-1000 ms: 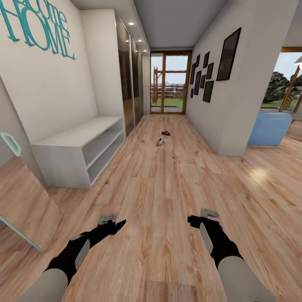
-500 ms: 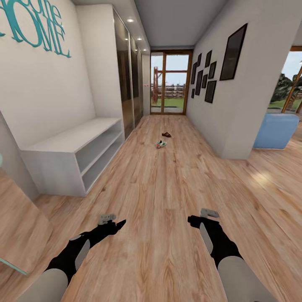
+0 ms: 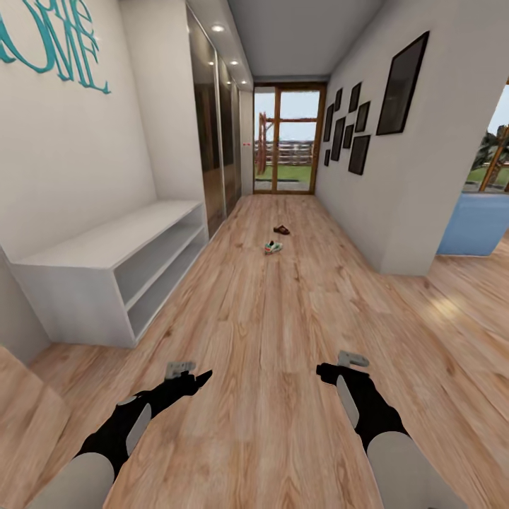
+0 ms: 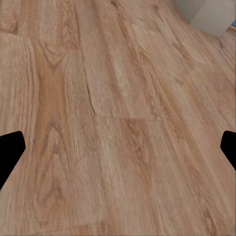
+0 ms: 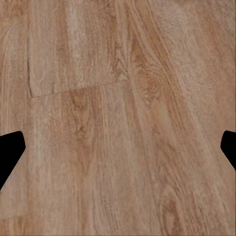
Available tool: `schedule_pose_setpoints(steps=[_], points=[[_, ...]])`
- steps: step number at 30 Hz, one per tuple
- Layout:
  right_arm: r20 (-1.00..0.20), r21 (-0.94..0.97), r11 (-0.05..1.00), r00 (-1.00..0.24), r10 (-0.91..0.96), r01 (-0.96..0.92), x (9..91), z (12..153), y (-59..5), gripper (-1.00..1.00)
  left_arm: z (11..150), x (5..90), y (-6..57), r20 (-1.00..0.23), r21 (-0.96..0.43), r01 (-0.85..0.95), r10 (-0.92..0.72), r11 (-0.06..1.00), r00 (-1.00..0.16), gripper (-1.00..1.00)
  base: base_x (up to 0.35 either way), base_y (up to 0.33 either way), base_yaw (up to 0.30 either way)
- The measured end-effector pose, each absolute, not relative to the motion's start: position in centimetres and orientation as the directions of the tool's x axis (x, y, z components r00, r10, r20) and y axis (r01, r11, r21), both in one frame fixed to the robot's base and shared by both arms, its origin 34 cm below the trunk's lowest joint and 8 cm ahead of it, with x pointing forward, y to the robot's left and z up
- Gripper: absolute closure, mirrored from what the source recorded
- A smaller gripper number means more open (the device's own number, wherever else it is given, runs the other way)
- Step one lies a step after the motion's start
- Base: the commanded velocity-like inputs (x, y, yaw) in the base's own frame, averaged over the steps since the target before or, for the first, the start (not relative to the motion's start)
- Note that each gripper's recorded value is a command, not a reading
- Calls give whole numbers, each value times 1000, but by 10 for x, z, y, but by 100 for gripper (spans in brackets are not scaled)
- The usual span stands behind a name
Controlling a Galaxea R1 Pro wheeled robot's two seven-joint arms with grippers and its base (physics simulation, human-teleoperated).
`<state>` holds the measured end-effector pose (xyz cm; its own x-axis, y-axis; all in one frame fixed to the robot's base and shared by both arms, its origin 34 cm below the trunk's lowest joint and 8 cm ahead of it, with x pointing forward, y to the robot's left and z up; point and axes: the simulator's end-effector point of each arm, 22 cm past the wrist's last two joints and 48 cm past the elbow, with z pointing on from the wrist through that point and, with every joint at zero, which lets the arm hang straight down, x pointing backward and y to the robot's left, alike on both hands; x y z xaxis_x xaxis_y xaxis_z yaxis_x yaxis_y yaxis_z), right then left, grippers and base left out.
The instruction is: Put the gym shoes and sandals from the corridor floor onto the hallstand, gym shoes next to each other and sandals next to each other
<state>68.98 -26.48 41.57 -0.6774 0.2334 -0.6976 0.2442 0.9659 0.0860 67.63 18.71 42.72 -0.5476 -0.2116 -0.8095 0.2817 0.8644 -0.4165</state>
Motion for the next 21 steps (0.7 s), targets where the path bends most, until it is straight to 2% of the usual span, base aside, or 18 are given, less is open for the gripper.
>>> schedule_pose_setpoints(steps=[21], points=[[-698, 86, 966, -677, 233, 244, 690, 416, -265, -100, 427, 676, 187, -810, -417, 281, -212, 865, -548, -100, 347, 0, 0]])
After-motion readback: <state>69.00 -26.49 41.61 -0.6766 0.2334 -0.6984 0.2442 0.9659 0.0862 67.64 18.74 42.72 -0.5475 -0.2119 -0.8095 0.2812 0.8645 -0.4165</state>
